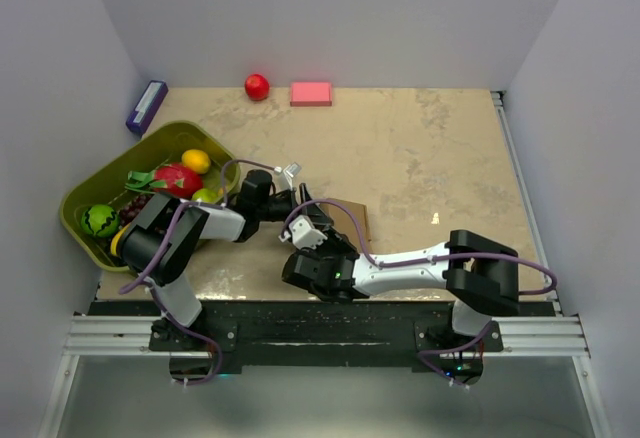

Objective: Fold the paper box

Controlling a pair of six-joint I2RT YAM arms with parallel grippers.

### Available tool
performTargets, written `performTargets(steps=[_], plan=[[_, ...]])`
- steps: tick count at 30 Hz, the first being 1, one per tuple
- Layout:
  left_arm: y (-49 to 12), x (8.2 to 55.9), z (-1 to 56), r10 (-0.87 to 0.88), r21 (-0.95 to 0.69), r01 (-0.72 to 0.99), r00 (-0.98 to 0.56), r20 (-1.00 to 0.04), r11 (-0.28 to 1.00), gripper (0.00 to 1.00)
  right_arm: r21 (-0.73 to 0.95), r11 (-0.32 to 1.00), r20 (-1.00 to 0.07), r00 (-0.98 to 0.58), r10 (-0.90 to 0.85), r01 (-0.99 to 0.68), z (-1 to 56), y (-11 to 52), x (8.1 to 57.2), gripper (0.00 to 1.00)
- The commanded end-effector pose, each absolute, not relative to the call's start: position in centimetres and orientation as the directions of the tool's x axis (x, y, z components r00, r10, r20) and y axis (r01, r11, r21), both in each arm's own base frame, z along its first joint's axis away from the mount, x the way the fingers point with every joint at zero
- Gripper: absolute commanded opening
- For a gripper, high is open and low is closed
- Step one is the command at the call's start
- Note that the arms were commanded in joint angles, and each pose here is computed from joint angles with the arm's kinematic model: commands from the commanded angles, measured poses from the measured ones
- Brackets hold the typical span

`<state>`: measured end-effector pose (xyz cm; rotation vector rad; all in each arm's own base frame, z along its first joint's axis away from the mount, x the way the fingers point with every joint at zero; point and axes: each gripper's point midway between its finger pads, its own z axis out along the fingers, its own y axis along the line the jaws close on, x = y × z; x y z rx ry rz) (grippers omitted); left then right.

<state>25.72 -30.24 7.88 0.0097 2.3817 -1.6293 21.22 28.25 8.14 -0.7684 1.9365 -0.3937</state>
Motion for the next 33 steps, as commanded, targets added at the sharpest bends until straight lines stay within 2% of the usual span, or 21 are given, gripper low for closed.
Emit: performTargets(steps=[1,6,12,24,26,28,32,33], plan=[[-29.1,25.1,6.4,-0.156,-0.896,0.096,-0.971,-0.18,0.434,0.56,-0.524,0.779,-0.716,-0.319,-0.621,-0.344,8.9,29.4,21.3,0.49],[-29.2,25.3,6.8,-0.155,-0.893,0.12,-0.966,-0.205,0.435,0.71,-0.531,0.765,-0.701,-0.318,-0.639,-0.366,8.4,29.8,21.2,0.47],[-29.9,25.2,6.9,-0.094,-0.869,0.19,-0.961,-0.26,0.458,0.83,-0.53,0.759,-0.696,-0.317,-0.644,-0.377,8.1,30.0,21.1,0.47],[-32.0,25.6,7.7,-0.018,-0.815,0.307,-0.932,-0.362,0.491,0.88,-0.53,0.756,-0.695,-0.314,-0.647,-0.385,8.0,30.2,21.1,0.46],[-32.2,25.4,7.4,-0.009,-0.819,0.302,-0.937,-0.35,0.489,0.87,-0.532,0.754,-0.693,-0.313,-0.649,-0.387,8.0,30.2,21.1,0.46],[-32.2,25.5,7.3,-0.007,-0.821,0.297,-0.939,-0.344,0.488,0.79,-0.531,0.754,-0.694,-0.313,-0.648,-0.386,8.0,30.3,21.1,0.46],[-32.5,25.3,7.7,-0.006,-0.835,0.29,-0.944,-0.331,0.467,0.59,-0.527,0.759,-0.699,-0.313,-0.643,-0.382,8.2,30.3,21.1,0.53],[-32.4,25.2,7.6,-0.011,-0.839,0.277,-0.948,-0.319,0.468,0.49,-0.53,0.758,-0.698,-0.312,-0.644,-0.379,8.3,30.1,21.2,0.55]])
